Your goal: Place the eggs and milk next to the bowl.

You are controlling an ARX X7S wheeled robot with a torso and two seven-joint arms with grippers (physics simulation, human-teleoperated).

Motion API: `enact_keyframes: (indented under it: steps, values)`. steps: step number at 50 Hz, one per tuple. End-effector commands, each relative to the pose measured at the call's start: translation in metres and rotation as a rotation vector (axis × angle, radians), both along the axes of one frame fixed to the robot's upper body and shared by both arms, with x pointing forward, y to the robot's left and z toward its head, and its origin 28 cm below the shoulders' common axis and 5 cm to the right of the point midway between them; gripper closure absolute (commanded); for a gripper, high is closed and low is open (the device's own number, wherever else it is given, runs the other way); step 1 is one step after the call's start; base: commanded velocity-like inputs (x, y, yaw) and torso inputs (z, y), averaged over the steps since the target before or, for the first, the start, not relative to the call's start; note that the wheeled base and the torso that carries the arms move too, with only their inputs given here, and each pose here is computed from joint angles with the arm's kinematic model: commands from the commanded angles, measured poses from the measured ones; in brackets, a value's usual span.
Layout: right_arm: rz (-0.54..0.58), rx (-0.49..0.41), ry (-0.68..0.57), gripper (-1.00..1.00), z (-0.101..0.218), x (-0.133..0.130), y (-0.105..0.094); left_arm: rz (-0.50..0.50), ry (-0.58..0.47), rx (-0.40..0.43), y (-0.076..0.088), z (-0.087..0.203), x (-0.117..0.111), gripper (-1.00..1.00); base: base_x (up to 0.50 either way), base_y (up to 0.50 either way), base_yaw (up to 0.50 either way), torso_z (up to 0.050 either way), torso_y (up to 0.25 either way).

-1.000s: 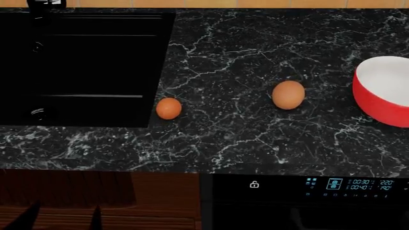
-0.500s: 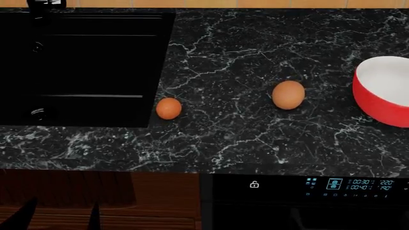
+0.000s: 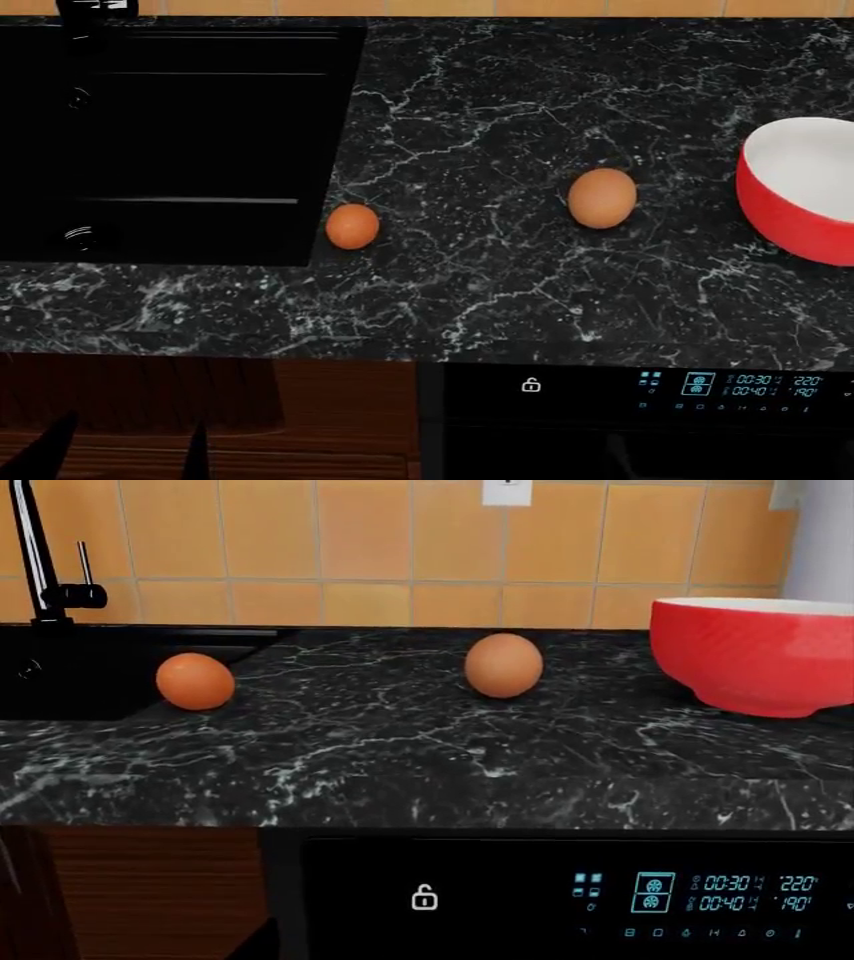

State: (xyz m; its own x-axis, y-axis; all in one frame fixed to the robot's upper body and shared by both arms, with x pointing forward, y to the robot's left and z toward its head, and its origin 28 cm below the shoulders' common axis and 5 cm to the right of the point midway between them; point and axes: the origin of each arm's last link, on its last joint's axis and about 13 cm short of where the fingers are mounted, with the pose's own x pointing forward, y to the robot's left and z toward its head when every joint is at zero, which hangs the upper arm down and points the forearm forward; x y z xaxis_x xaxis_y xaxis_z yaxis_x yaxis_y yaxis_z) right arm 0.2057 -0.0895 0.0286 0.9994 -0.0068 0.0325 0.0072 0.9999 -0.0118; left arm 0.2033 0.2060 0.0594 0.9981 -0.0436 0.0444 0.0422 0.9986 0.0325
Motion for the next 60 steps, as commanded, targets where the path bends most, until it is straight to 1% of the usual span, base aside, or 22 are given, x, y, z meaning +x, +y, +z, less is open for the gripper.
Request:
enact_keyframes:
  steps: [1, 2, 8, 10, 13, 15, 17, 19, 20, 22, 23, 24, 25, 28, 30, 37, 46, 49, 50, 51, 55, 60]
  values:
    - [0.003, -0.014, 0.027, -1.00, 0.009, 0.019, 0.000, 0.011, -0.011, -0.005, 0.000, -0.009, 0.002, -1.00, 0.00, 0.00, 0.00, 0.000, 0.000]
    - [0.002, 0.000, 0.003, -1.00, -0.003, 0.000, 0.000, 0.006, -0.013, -0.003, 0.000, -0.009, 0.001, -1.00, 0.00, 0.00, 0.00, 0.000, 0.000]
    - [0.004, -0.009, -0.002, -1.00, -0.002, -0.001, 0.000, 0.014, 0.012, -0.018, 0.000, -0.008, 0.001, -1.00, 0.00, 0.00, 0.00, 0.000, 0.000]
    - [-0.004, -0.018, -0.009, -1.00, 0.000, -0.001, 0.000, 0.008, 0.048, -0.002, 0.000, -0.008, 0.001, -1.00, 0.00, 0.00, 0.00, 0.000, 0.000]
    - [-0.013, -0.048, -0.031, -1.00, 0.005, -0.002, -0.001, -0.026, 0.042, -0.028, 0.002, 0.000, -0.001, -1.00, 0.00, 0.00, 0.00, 0.000, 0.000]
    - [-0.019, -0.046, -0.037, -1.00, 0.009, -0.002, -0.002, -0.038, 0.034, -0.021, 0.003, 0.004, -0.001, -1.00, 0.00, 0.00, 0.00, 0.000, 0.000]
    - [-0.023, -0.051, -0.049, -1.00, 0.015, -0.001, -0.003, -0.065, 0.006, 0.016, 0.004, 0.012, -0.001, -1.00, 0.00, 0.00, 0.00, 0.000, 0.000]
    - [-0.024, -0.069, -0.062, -1.00, 0.022, 0.001, -0.004, -0.078, 0.004, 0.018, 0.004, 0.021, -0.001, -1.00, 0.00, 0.00, 0.00, 0.000, 0.000]
    - [-0.022, -0.063, -0.066, -1.00, 0.027, 0.003, -0.006, -0.122, 0.003, 0.017, 0.005, 0.028, -0.003, -1.00, 0.00, 0.00, 0.00, 0.000, 0.000]
    - [-0.014, -0.080, -0.071, -1.00, 0.032, 0.004, -0.007, -0.114, 0.002, 0.017, 0.007, 0.037, -0.003, -1.00, 0.00, 0.00, 0.00, 0.000, 0.000]
    - [-0.011, -0.089, -0.073, -1.00, 0.037, 0.005, -0.007, -0.111, 0.002, -0.027, 0.008, 0.044, -0.003, -1.00, 0.00, 0.00, 0.00, 0.000, 0.000]
    - [-0.013, -0.098, -0.077, -1.00, 0.039, 0.006, -0.008, -0.122, -0.009, -0.033, 0.009, 0.049, -0.003, -1.00, 0.00, 0.00, 0.00, 0.000, 0.000]
    - [-0.011, -0.103, -0.081, -1.00, 0.043, 0.006, -0.009, -0.116, -0.015, -0.015, 0.011, 0.054, -0.003, -1.00, 0.00, 0.00, 0.00, 0.000, 0.000]
    - [-0.014, -0.106, -0.094, -1.00, 0.050, 0.007, -0.012, -0.126, -0.024, -0.031, 0.013, 0.064, -0.003, -1.00, 0.00, 0.00, 0.00, 0.000, 0.000]
    - [-0.022, -0.104, -0.114, -1.00, 0.058, 0.008, -0.014, -0.146, -0.051, -0.002, 0.014, 0.075, -0.003, -1.00, 0.00, 0.00, 0.00, 0.000, 0.000]
    - [-0.040, -0.114, -0.142, -1.00, 0.080, 0.014, -0.022, -0.180, -0.090, -0.012, 0.019, 0.106, -0.001, -1.00, 0.00, 0.00, 0.00, 0.000, 0.000]
    - [-0.041, -0.129, -0.176, -1.00, 0.110, 0.021, -0.029, -0.154, -0.126, -0.012, 0.031, 0.141, 0.014, -1.00, 0.00, 0.00, 0.00, 0.000, 0.000]
    - [-0.049, -0.149, -0.186, -1.00, 0.121, 0.027, -0.033, -0.141, -0.185, 0.026, 0.037, 0.150, 0.023, -1.00, 0.00, 0.00, 0.00, 0.000, 0.000]
    - [-0.062, -0.149, -0.193, -1.00, 0.126, 0.030, -0.036, -0.160, -0.190, 0.040, 0.040, 0.152, 0.027, -1.00, 0.00, 0.00, 0.00, 0.000, 0.000]
    - [-0.061, -0.144, -0.196, -1.00, 0.128, 0.031, -0.036, -0.147, -0.199, 0.028, 0.041, 0.154, 0.028, -1.00, 0.00, 0.00, 0.00, 0.000, 0.000]
    - [-0.058, -0.140, -0.207, -1.00, 0.139, 0.039, -0.038, -0.170, -0.194, 0.056, 0.045, 0.161, 0.035, -1.00, 0.00, 0.00, 0.00, 0.000, 0.000]
    - [-0.062, -0.145, -0.222, -1.00, 0.155, 0.049, -0.043, -0.149, -0.192, 0.096, 0.051, 0.166, 0.044, -1.00, 0.00, 0.00, 0.00, 0.000, 0.000]
